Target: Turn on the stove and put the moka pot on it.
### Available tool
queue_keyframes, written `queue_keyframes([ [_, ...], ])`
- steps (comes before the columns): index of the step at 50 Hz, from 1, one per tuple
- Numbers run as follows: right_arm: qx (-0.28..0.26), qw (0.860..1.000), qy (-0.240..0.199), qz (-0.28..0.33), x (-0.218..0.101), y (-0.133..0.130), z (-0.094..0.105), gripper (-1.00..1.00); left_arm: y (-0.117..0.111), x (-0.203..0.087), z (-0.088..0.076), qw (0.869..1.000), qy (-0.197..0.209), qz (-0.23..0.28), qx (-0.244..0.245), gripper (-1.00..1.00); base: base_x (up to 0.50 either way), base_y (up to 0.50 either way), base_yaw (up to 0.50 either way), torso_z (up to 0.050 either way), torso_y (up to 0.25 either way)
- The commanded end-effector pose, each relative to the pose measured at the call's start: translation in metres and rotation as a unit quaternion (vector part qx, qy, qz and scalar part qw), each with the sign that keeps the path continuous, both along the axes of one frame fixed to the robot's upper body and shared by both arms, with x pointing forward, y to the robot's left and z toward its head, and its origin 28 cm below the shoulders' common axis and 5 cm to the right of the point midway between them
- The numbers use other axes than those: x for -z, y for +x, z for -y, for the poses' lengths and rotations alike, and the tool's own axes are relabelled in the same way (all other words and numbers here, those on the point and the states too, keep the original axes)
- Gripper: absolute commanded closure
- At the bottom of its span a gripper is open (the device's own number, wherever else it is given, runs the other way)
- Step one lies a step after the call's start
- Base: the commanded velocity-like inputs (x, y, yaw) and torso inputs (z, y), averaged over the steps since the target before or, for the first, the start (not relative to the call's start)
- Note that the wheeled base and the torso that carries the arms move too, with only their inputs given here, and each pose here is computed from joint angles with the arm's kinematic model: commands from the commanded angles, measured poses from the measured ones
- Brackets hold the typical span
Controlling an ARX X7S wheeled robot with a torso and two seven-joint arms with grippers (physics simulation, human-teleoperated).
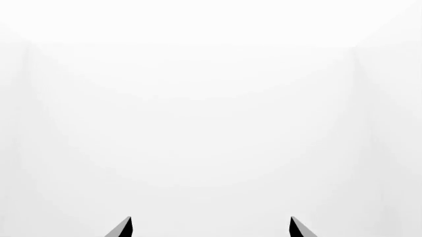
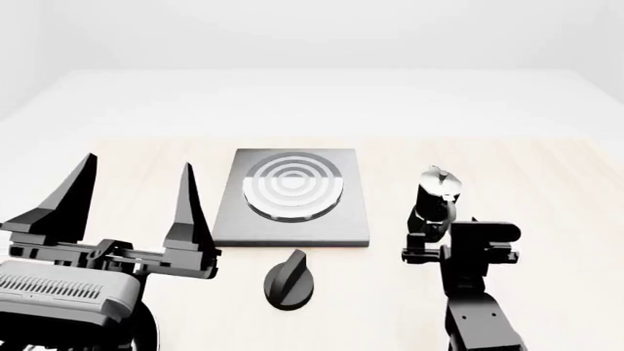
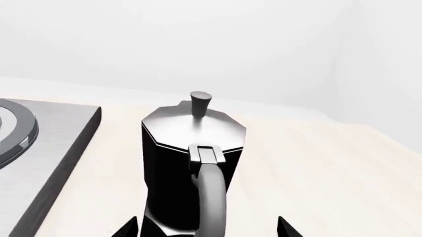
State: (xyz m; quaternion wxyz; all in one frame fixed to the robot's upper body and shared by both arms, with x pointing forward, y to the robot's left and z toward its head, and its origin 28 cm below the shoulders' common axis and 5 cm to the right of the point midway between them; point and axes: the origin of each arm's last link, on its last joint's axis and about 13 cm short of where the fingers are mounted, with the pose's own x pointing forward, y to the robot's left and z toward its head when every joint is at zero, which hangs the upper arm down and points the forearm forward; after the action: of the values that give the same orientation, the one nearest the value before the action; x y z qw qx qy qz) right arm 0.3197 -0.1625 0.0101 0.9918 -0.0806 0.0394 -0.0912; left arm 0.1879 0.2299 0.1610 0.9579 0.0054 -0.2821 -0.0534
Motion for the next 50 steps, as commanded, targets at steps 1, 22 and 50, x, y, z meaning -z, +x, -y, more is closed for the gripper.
queue_keyframes([
  [1,0.001,1.0,-0.002,-0.007,0.003,0.005,0.0,-1.0,0.001,0.001,-0.001,1.0,-0.002,-0.001,0.0,-1.0,0.0,0.0,0.0,0.0,0.0],
  [22,0.006,1.0,-0.008,0.003,0.007,0.003,0.002,1.0,0.002,0.004,0.001,1.0,-0.005,-0.007,0.005,-1.0,0.0,0.0,0.0,0.0,0.0],
  [50,-0.033,0.996,-0.055,0.059,-0.056,0.021,-0.018,1.0,0.0,0.003,0.0,1.0,-0.01,-0.007,0.008,-1.0,0.0,0.0,0.0,0.0,0.001],
])
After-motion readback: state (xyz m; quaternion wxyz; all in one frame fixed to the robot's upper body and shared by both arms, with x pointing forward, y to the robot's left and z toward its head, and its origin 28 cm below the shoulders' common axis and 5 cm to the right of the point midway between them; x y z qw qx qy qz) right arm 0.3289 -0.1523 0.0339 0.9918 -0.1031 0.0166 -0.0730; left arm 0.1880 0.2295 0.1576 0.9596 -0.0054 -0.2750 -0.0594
